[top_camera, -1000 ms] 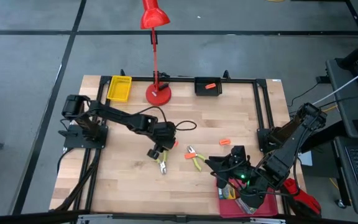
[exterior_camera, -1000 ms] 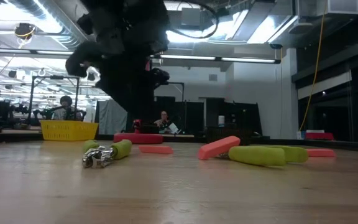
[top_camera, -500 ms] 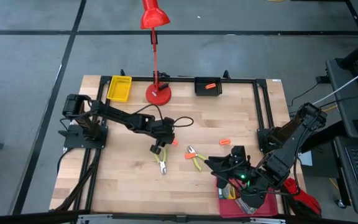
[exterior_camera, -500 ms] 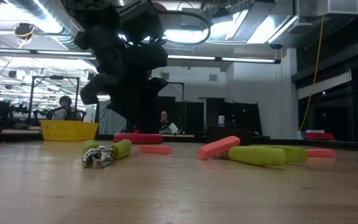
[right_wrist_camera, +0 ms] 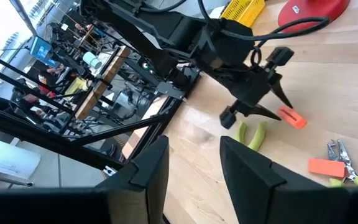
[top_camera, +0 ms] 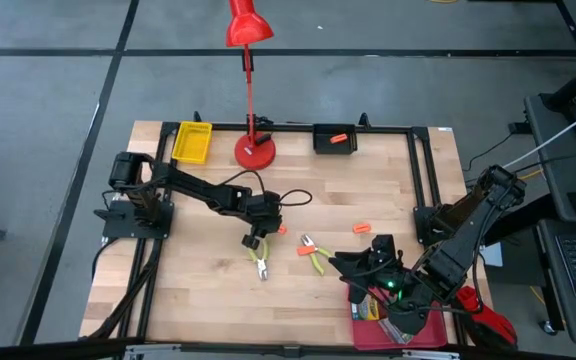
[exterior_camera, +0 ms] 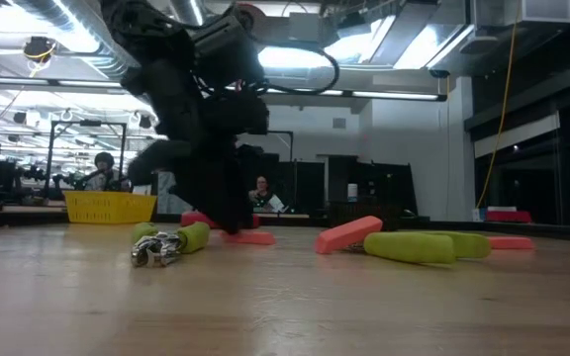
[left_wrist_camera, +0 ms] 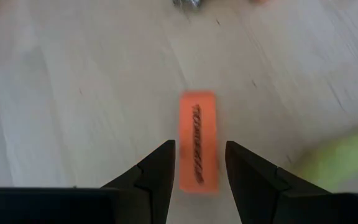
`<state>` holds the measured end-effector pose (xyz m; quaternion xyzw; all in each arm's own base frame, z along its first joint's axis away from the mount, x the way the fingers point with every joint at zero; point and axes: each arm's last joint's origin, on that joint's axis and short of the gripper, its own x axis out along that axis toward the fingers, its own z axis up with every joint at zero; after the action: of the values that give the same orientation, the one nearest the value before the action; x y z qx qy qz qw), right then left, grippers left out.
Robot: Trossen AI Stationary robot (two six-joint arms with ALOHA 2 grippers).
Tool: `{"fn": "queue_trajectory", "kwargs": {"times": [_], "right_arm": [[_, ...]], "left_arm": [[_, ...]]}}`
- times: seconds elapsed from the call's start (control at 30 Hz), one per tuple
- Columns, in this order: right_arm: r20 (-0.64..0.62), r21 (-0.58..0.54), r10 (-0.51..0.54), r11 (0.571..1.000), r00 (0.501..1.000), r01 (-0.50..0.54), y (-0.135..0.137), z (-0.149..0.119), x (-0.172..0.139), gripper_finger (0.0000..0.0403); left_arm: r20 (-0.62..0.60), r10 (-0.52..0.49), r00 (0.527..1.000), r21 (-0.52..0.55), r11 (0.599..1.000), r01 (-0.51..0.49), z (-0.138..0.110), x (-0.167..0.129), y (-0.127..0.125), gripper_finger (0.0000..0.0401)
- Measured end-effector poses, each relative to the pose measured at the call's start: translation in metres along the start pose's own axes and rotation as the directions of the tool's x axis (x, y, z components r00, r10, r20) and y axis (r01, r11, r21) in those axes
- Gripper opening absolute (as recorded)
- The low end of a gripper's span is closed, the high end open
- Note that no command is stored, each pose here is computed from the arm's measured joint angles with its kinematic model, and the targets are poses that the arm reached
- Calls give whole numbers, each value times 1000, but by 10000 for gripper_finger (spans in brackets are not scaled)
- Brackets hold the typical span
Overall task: Pick & Place School Supplies
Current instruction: Put the orange eraser into the black bin
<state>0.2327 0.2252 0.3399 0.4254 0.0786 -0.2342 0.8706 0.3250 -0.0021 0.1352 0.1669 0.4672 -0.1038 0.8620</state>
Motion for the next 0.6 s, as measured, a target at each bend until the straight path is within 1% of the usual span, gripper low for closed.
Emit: {"fn": "queue_trajectory", "kwargs": {"times": [0.03, 0.2, 0.3, 0.47, 0.6], "right_arm": [[0, 2, 1, 1000, 1000, -1, 0, 0, 0, 146], [0, 4, 3, 1000, 1000, -3, 1, 0, 0, 146], [0, 4, 4, 1000, 1000, -4, 1, 0, 0, 146], [-4, 0, 4, 1000, 1000, -4, 1, 0, 0, 146], [-4, -3, 4, 1000, 1000, -4, 1, 0, 0, 146]], "left_arm": [[11, 5, 1000, -1, 1000, -5, 1, 2, 0, 139], [-9, -3, 1000, -7, 1000, 3, -2, 9, 0, 139], [-13, -6, 1000, -38, 999, 5, -2, 12, -1, 138], [-18, 61, 998, -176, 982, -63, -4, 13, 7, 130], [-4, 92, 996, -279, 956, -90, -7, 14, 19, 94]]}}
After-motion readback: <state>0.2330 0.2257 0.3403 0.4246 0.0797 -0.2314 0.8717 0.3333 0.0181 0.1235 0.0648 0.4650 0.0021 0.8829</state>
